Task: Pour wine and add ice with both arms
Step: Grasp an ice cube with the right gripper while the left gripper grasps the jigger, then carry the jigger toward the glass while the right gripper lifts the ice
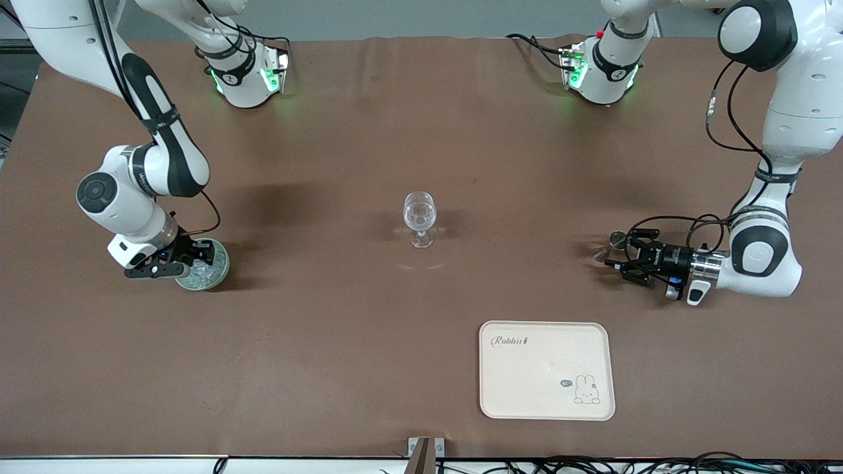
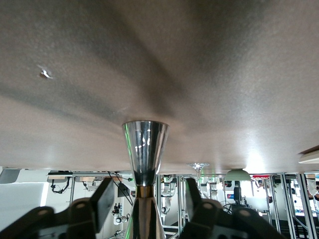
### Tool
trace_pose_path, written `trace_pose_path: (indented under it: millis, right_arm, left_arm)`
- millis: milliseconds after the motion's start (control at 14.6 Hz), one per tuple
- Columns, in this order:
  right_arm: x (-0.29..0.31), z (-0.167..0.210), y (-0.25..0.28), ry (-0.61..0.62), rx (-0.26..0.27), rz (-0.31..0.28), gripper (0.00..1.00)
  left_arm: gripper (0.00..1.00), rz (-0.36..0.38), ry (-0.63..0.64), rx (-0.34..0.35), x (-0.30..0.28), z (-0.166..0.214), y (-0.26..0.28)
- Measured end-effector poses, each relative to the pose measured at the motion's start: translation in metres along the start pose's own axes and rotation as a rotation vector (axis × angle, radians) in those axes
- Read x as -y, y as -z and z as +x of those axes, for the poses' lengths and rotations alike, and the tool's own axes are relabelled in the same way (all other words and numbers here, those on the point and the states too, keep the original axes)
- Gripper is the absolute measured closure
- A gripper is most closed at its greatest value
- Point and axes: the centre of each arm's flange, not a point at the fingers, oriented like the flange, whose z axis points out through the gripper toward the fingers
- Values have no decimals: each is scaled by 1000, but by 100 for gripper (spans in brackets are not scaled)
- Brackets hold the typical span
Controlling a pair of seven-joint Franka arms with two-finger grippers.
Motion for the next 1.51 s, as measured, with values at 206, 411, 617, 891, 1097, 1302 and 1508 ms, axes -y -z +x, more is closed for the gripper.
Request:
trace_pose_path:
  millis: [206,411,617,891,1097,1302,1508]
  right_arm:
    - [-1,1,0,-2,-2,-1,52]
    - [-2,1,-2,-2,-1,-1,52]
    - [-2,1,-4,-2,0,-1,53]
    - [-2,2,-4,-1,-2,-1,64]
    - [-2,2,-3,0,-3,-1,75]
    - [-2,5,-1,0,-6,-2,75]
    - [-5,19,20,-2,66,3,75]
  left_arm:
    - [45,1,-6,1,1,0,-1]
    - [51,1,-13,1,1,0,-1]
    - [55,2,-30,3,1,1,-2]
    - [59,5,-29,7,3,2,-4]
    - [66,6,-41,9,4,2,-5]
    - [78,3,-47,15,4,1,-6]
    - [78,-12,-45,26,3,1,-8]
